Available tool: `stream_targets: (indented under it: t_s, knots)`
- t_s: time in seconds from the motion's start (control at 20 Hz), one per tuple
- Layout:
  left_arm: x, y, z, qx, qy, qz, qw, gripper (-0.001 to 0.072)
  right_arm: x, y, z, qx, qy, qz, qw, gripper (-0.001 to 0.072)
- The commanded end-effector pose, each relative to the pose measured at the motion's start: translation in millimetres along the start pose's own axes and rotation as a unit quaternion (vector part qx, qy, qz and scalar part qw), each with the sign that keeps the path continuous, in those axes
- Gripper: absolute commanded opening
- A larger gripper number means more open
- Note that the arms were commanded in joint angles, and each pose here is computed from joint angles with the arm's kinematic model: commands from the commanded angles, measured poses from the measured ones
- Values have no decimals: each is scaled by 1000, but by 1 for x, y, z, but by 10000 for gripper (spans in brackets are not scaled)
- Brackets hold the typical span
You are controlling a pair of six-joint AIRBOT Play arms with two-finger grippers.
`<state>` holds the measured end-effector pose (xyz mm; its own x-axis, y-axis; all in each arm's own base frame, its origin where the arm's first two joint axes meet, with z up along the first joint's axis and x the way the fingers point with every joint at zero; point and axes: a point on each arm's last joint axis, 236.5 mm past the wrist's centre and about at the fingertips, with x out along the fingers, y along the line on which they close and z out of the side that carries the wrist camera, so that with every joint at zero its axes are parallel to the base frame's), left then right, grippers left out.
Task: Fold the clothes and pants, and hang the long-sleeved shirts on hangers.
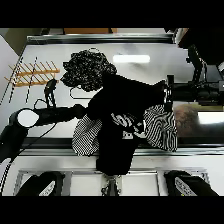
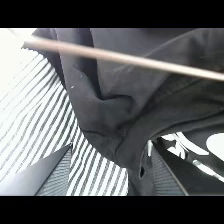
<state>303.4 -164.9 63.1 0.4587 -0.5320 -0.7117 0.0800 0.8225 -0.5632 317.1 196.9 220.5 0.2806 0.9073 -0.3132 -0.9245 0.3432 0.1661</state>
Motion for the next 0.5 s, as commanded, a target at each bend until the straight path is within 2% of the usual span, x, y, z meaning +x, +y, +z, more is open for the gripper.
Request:
stream_targets:
  t_s: [0.0, 0.25, 0.45]
  knots:
    - [0, -1, -8, -23, -26, -8, 999, 491, 1, -1, -1, 2, 2, 0, 1000, 14]
    - [-5, -9, -10, -5, -38, -15, 999, 490, 1, -2, -2, 4, 2, 1, 1000, 14]
    - [13, 0, -8, -33, -28, -8, 999, 490, 1, -1, -2, 4, 3, 3, 1000, 15]
